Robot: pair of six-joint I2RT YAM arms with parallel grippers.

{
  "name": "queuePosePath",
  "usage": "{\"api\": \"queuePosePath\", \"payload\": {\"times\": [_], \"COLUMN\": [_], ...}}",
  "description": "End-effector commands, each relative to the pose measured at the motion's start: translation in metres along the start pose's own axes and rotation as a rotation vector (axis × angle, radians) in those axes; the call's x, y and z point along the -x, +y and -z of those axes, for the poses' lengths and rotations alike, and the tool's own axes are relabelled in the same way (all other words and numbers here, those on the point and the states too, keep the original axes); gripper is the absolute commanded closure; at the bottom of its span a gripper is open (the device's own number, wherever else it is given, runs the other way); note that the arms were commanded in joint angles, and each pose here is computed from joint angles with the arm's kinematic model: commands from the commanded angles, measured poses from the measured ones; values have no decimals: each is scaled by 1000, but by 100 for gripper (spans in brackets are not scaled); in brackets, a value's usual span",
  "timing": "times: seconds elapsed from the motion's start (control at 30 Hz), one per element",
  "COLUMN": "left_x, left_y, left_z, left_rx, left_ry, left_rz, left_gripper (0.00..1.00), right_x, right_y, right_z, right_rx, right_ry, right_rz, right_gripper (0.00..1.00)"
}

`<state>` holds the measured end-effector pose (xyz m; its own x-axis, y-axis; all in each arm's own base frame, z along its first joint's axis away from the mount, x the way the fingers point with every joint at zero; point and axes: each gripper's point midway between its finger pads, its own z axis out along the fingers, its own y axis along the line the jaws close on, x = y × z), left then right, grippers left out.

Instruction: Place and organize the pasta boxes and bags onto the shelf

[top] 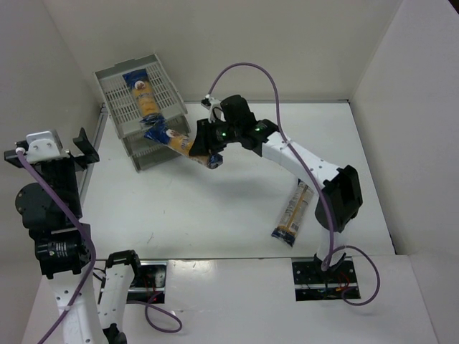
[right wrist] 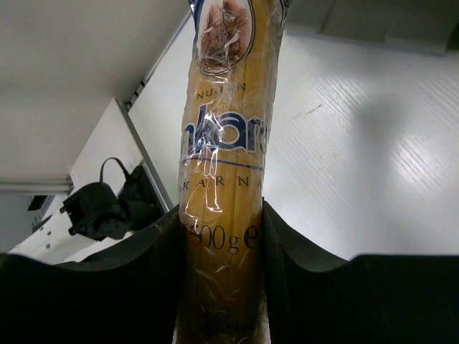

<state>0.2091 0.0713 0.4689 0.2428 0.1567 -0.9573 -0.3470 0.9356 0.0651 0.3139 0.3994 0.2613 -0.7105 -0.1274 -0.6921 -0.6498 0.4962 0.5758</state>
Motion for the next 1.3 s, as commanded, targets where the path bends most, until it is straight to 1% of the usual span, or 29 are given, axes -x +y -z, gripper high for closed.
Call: {"api": "queuePosePath", "payload": {"times": [0.0, 0.1, 0.27, 0.43, 0.47, 0.6, 0.63, 0.67, 0.8, 0.97, 1.03, 1.07, 1.13, 1.2, 1.23, 1.27], "left_x": [12, 13, -6, -2, -2, -2, -2, -6, -11, -19, -21, -19, -24, -22, -26, -23], "left_y": [5, 7, 5, 3, 2, -1, -1, -2, 2, 3, 5, 5, 5, 5, 5, 7], "left_z": [-1, -3, -7, -11, -11, -14, -14, -14, -15, -15, -16, -16, -17, -17, -17, -18], "left_rx": [24, 35, 30, 23, 14, 3, 3, 2, 19, 28, 37, 38, 37, 38, 37, 47], "left_ry": [-62, -71, -35, -55, -56, -58, -58, -49, -38, -30, -29, -38, -27, -36, -27, -36], "left_rz": [-19, -28, -32, -20, -20, -11, -11, -12, -16, -25, -34, -33, -45, -55, -56, -55], "left_gripper": [0, 0, 0, 0, 0, 0, 0, 0, 0, 0, 0, 0, 0, 0, 0, 0], "right_x": [60, 47, 38, 36, 29, 31, 28, 40, 62, 75, 70, 78, 77, 90, 87, 100], "right_y": [35, 23, 34, 46, 41, 26, 21, 26, 27, 15, 7, 5, -5, -9, -16, -9], "right_z": [2, -6, 3, 17, 13, -2, -11, -12, -24, -44, -58, -60, -68, -70, -79, -77], "right_rx": [114, 96, 149, 176, 170, 137, 131, 143, 150, 114, 87, 68, 40, 4, -4, 12], "right_ry": [-155, -119, -97, -99, -87, -100, -86, -110, -145, -165, -152, -175, -174, -214, -200, -229], "right_rz": [87, 86, 93, 86, 77, 62, 38, 42, 62, 13, -9, -6, -50, -59, -67, -52], "right_gripper": [100, 100, 100, 100, 100, 100, 100, 100, 100, 100, 100, 100, 100, 100, 100, 100]}}
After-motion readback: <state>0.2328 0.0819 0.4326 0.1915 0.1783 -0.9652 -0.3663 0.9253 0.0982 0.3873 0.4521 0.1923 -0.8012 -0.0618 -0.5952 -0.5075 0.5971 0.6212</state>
